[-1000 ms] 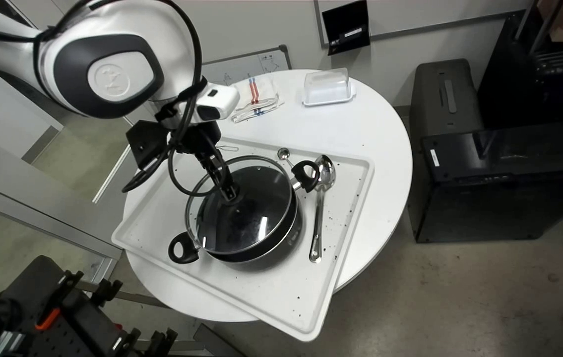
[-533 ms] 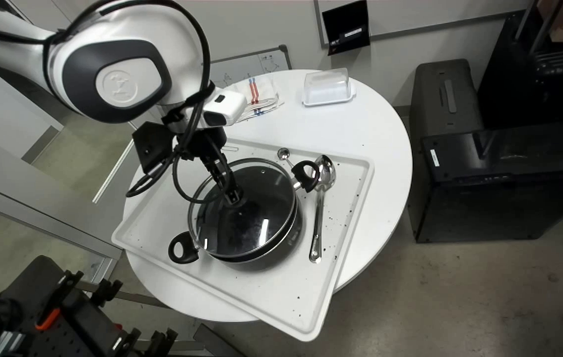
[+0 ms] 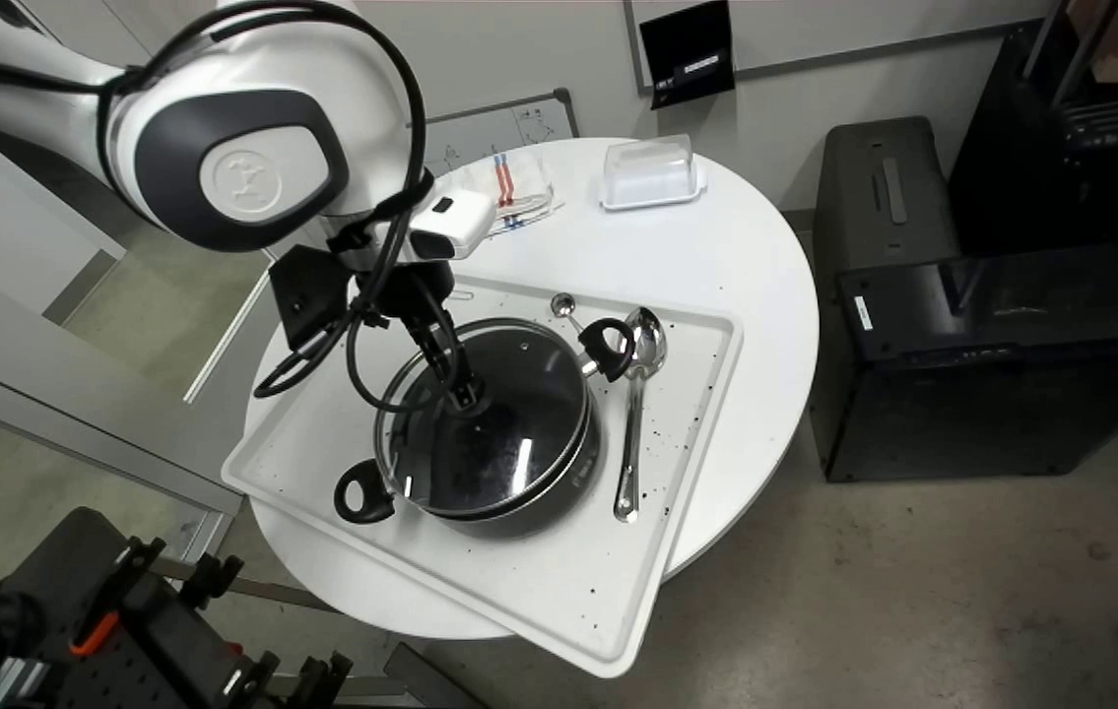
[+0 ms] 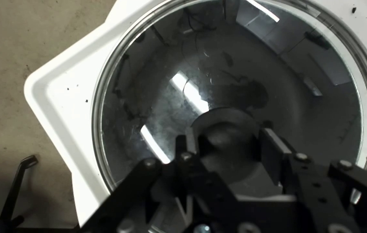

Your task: Put the clear lid on the black pot

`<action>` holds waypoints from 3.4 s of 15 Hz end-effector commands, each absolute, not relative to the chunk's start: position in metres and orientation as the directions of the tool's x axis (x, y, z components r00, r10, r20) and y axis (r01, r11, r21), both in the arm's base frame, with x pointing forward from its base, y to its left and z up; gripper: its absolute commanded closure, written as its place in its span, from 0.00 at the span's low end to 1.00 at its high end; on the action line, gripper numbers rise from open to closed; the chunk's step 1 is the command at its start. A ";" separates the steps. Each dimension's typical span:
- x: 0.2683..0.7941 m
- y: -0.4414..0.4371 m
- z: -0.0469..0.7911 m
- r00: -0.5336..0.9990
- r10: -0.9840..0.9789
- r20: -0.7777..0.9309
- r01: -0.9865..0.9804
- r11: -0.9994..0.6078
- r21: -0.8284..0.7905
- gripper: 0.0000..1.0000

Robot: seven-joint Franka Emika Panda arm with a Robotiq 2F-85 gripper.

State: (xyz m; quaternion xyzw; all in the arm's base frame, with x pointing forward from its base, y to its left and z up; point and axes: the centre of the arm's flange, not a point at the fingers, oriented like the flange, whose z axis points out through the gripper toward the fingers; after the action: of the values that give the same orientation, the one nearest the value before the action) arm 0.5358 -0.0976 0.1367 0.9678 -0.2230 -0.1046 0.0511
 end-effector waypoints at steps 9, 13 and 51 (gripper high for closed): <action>0.547 -0.105 0.138 0.855 -0.482 -0.189 -0.463 -0.876 0.137 0.76; 0.548 -0.105 0.135 0.856 -0.481 -0.190 -0.462 -0.876 0.139 0.76; 0.542 -0.096 0.127 0.848 -0.473 -0.238 -0.446 -0.881 0.159 0.18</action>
State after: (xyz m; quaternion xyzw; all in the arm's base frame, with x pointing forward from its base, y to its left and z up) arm 0.5384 -0.0978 0.1174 0.9630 -0.2268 -0.1356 0.0520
